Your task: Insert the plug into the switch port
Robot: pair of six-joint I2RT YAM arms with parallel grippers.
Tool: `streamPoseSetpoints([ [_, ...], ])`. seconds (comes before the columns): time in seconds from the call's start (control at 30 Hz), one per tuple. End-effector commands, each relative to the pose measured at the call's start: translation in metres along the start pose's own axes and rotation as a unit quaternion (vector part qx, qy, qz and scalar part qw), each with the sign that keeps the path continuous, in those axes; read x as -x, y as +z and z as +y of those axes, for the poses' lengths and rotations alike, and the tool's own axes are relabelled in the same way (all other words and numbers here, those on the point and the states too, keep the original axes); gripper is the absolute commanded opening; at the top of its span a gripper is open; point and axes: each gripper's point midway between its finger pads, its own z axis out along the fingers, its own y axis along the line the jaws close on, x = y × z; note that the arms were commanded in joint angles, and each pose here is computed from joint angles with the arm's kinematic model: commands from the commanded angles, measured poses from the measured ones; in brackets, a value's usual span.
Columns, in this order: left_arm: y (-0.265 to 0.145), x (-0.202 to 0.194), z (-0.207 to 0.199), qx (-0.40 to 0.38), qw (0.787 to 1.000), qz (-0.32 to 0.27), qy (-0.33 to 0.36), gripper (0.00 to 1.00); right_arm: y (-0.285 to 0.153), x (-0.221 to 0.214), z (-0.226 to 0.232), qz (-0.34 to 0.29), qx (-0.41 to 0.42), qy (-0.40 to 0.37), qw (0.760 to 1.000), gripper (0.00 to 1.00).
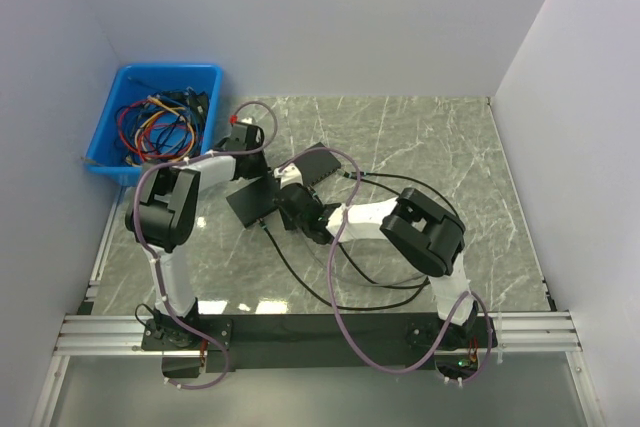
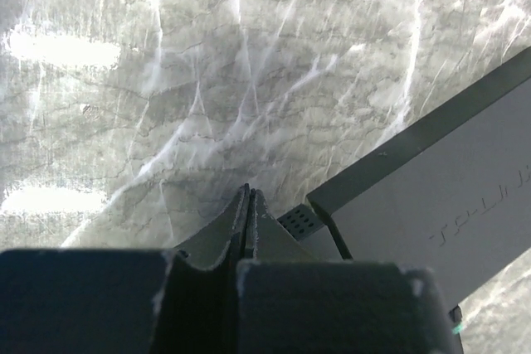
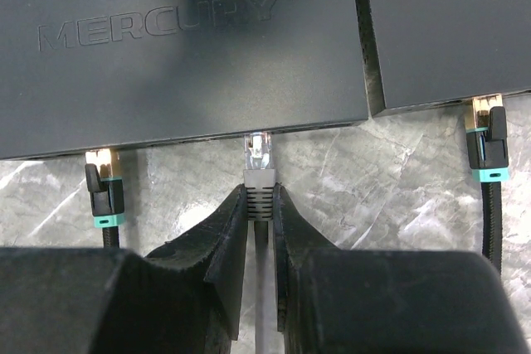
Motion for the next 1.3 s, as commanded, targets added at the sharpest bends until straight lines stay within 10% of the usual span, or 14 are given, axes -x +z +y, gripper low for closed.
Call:
streamPoseSetpoints([
  [0.0,-0.012,-0.149,0.037,0.059,0.971,0.227,0.055,0.01,0.015,0.036,-0.002,-0.049,-0.012,0.022,0.998,0.12],
  [0.63,-0.011,-0.189,0.034,0.041,0.963,0.262,0.055,0.0,0.049,0.06,-0.014,-0.055,-0.022,0.057,0.997,0.09],
  [1.27,-0.015,-0.062,0.038,0.101,0.986,0.128,0.029,0.26,0.005,0.041,-0.022,-0.057,-0.036,0.045,0.997,0.56],
])
